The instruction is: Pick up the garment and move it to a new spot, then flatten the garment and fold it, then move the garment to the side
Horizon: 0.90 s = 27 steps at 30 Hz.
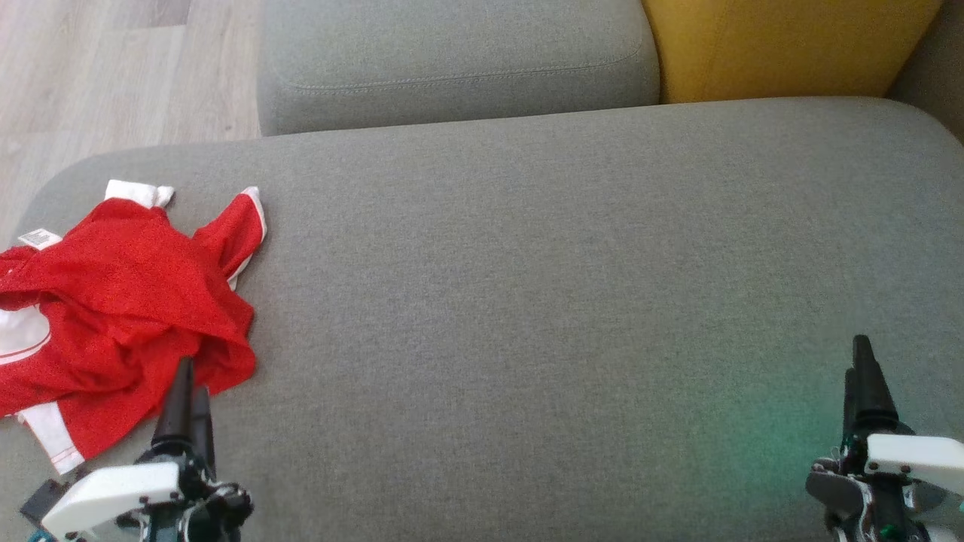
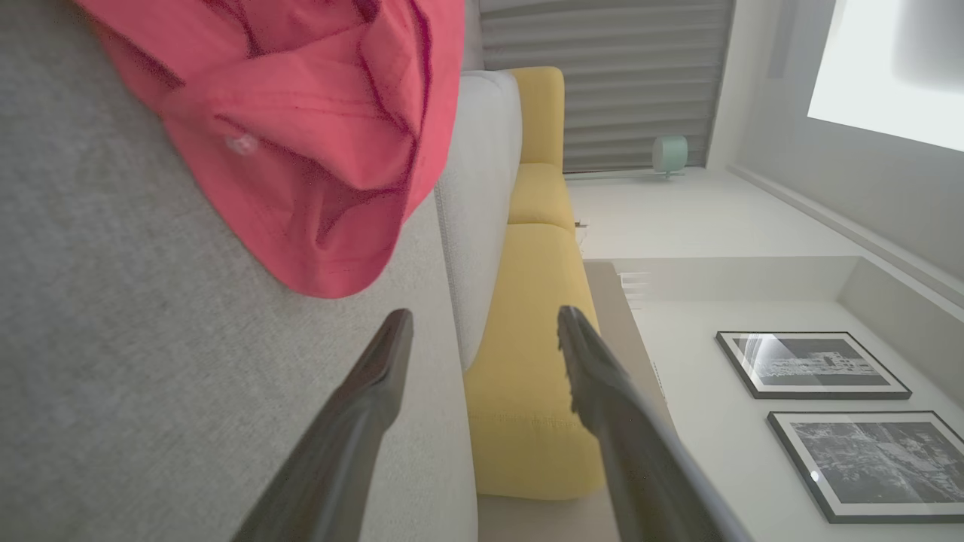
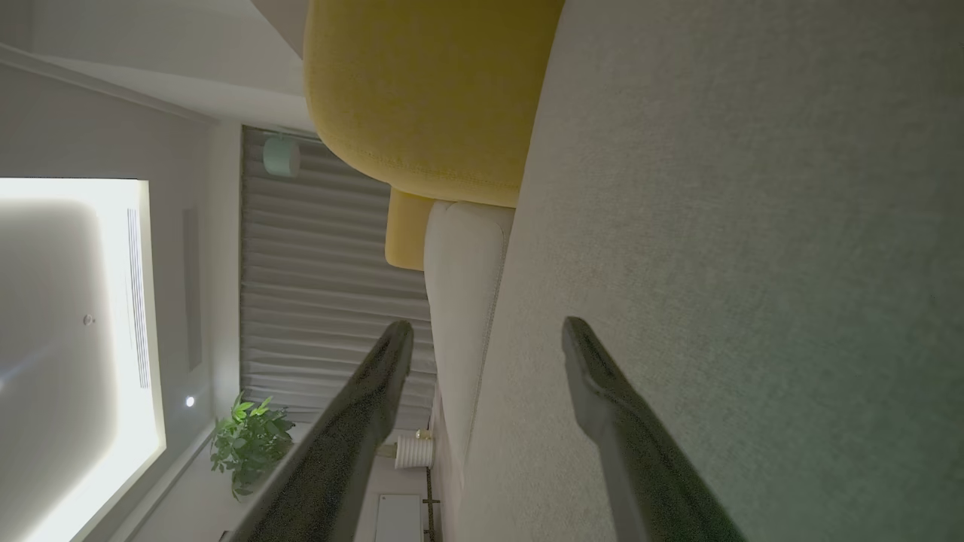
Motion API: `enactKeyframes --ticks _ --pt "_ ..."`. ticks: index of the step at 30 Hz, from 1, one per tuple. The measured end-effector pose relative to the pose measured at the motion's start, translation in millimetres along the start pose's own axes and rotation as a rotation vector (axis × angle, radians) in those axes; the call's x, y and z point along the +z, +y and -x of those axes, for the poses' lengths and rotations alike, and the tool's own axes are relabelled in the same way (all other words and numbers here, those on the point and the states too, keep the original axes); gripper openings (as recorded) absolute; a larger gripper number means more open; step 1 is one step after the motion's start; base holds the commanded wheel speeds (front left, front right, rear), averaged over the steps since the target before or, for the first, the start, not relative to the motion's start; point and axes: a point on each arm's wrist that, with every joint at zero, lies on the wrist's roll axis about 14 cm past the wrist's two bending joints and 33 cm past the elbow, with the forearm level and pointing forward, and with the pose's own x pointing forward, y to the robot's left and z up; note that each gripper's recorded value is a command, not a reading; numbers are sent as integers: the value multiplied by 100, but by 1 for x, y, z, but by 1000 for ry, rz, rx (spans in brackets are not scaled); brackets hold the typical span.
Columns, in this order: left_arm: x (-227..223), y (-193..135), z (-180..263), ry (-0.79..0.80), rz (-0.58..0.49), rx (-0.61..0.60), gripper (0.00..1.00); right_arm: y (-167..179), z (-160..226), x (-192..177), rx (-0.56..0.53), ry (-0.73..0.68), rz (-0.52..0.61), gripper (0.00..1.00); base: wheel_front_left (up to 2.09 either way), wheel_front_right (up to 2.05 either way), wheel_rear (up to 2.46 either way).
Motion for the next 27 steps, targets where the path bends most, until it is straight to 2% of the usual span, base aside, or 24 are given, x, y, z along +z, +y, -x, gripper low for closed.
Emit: enactKeyframes --ticks 13,27 --pt "13 -35 -5 -58 -130 -94 100 36 -5 4 104 -26 269 100 0 0 0" --pt "-8 -70 -5 -42 -385 -183 100 63 -6 -7 191 -33 581 100 0 0 0"
